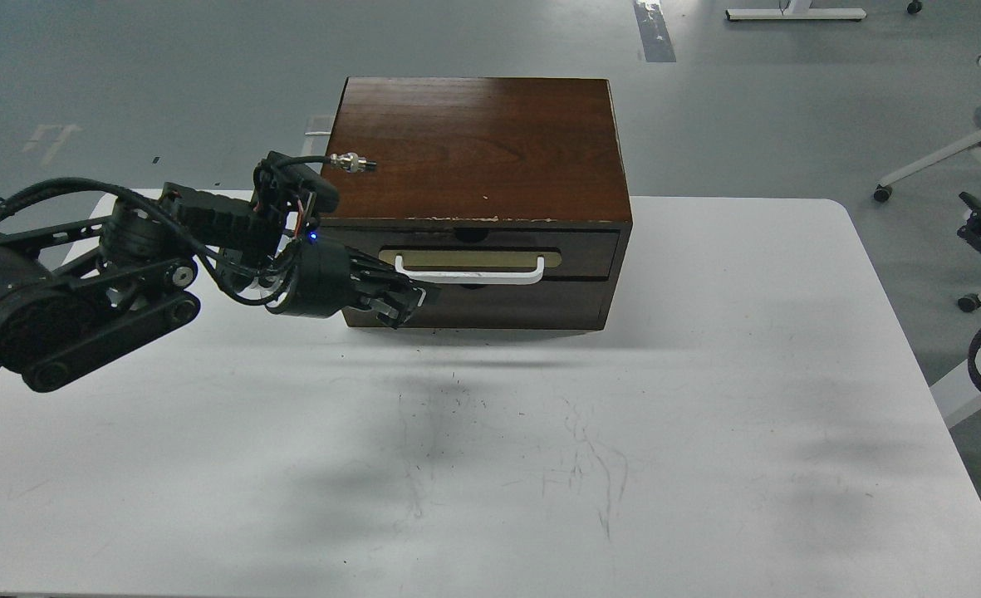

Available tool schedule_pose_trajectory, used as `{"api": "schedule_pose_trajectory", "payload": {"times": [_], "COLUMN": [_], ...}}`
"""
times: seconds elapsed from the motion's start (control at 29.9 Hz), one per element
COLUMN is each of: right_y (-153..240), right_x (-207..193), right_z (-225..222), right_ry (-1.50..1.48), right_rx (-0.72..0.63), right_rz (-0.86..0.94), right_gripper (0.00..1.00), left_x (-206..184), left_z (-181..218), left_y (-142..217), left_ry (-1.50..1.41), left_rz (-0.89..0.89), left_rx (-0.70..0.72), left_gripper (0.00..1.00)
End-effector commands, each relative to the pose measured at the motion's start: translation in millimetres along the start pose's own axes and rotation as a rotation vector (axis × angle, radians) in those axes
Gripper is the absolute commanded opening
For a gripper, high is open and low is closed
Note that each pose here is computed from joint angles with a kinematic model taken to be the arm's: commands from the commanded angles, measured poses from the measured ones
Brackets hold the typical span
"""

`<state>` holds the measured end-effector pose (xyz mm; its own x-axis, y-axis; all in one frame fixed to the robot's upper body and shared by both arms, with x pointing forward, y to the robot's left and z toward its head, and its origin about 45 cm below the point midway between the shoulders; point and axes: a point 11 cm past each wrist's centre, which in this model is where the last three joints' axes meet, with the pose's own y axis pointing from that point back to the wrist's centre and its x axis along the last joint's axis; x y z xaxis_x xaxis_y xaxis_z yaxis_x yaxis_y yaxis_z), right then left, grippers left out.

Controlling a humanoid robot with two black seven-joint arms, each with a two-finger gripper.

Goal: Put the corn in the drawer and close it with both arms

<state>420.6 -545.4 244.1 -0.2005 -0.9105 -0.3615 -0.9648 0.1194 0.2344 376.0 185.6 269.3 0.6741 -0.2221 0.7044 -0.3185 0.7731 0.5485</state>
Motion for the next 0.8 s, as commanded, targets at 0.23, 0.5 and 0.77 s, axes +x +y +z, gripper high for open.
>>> {"api": "schedule_pose_trajectory", "payload": {"times": [0.23,0.5,0.77], "right_y": [-3,-10,-21], "right_x": [-10,-33,-87], "right_z": [-35,-66,-116], "right_ry": [-0.057,-0.058,-0.083], "right_rx": [0.194,0.233,0.296], "right_rz": [-0.020,-0.069,-0.178], "right_gripper": [1.00,1.00,1.00], "left_x": [90,98,63], "left_z": [2,-102,-201], "left_y": [90,156,183], "left_ry": [0.724,1.105,1.410], "left_rz": [0.526,0.948,1.399], "left_rx": [-0.402,-0.406,-0.349], "left_gripper": [0.97,0.98,0.98]}}
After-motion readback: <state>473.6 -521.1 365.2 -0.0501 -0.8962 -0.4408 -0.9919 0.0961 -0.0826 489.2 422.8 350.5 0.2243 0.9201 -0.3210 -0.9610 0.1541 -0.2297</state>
